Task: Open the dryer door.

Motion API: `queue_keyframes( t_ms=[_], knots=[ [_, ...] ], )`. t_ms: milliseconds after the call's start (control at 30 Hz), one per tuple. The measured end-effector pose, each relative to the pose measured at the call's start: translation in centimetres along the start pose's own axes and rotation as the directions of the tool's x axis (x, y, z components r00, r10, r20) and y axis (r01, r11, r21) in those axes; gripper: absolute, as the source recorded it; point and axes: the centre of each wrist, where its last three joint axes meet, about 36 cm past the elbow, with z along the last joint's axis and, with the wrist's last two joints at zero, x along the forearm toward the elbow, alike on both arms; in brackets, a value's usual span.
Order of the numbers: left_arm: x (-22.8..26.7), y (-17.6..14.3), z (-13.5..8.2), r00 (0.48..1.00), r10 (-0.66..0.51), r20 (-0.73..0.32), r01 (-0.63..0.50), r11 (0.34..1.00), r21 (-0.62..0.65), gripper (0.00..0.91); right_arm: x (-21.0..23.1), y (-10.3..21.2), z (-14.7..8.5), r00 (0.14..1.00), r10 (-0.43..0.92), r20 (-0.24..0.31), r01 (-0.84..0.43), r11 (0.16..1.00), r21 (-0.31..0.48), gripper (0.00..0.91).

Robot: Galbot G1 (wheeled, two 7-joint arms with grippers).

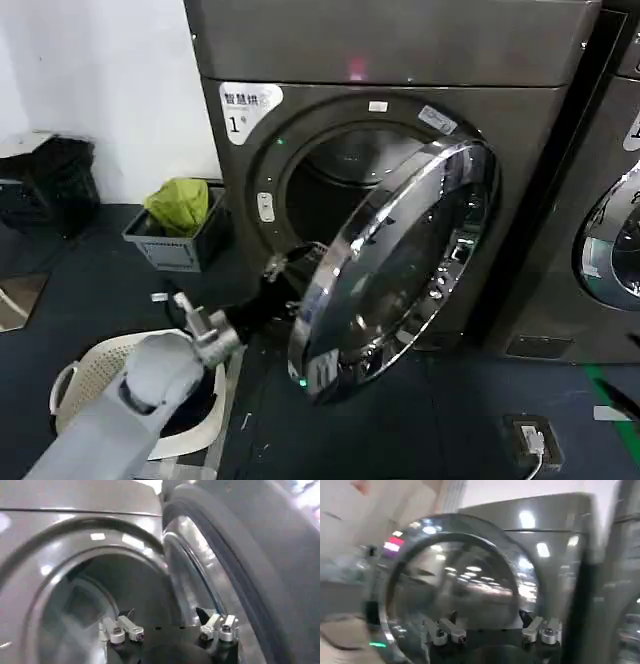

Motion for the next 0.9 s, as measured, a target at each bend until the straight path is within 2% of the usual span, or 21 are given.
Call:
queue_keyframes(
  t_ms=[100, 167, 300, 467, 667, 733, 800, 900],
  knots=[
    [-1.4, -0.8, -0.1, 0.999, 0.036, 0.017, -0.036, 0.999, 0.006, 0.907, 3.4, 0.3, -0.4, 0.973, 0.209, -0.103, -0.201, 0.976, 0.078, 0.907],
    [-2.4, -1.5, 0.0, 0.998, 0.063, 0.027, -0.063, 0.998, 0.016, 0.907, 5.6, 0.5, -0.8, 0.922, 0.349, -0.167, -0.326, 0.933, 0.15, 0.907],
    [-4.4, -2.8, 0.1, 0.993, 0.11, 0.051, -0.111, 0.993, 0.029, 0.907, 9.6, 1.2, -1.6, 0.775, 0.59, -0.228, -0.529, 0.802, 0.279, 0.907],
    [-6.7, -4.5, 0.2, 0.983, 0.167, 0.076, -0.171, 0.984, 0.043, 0.907, 14.0, 1.8, -2.3, 0.538, 0.807, -0.243, -0.696, 0.588, 0.412, 0.907],
    [-9.7, -6.8, 0.5, 0.968, 0.229, 0.106, -0.235, 0.971, 0.053, 0.907, 18.9, 2.2, -3.6, 0.231, 0.944, -0.235, -0.788, 0.323, 0.524, 0.907],
    [-10.8, -7.6, 0.7, 0.962, 0.247, 0.113, -0.254, 0.966, 0.054, 0.907, 20.5, 2.4, -4.2, 0.108, 0.97, -0.216, -0.804, 0.213, 0.556, 0.907],
    [-11.9, -8.6, 0.8, 0.955, 0.271, 0.119, -0.279, 0.959, 0.054, 0.907, 21.6, 2.5, -4.6, 0.022, 0.981, -0.194, -0.799, 0.134, 0.587, 0.907],
    [-13.5, -9.9, 0.9, 0.944, 0.306, 0.126, -0.314, 0.948, 0.052, 0.907, 23.1, 2.8, -5.1, -0.115, 0.984, -0.135, -0.767, -0.001, 0.641, 0.907]
  ],
)
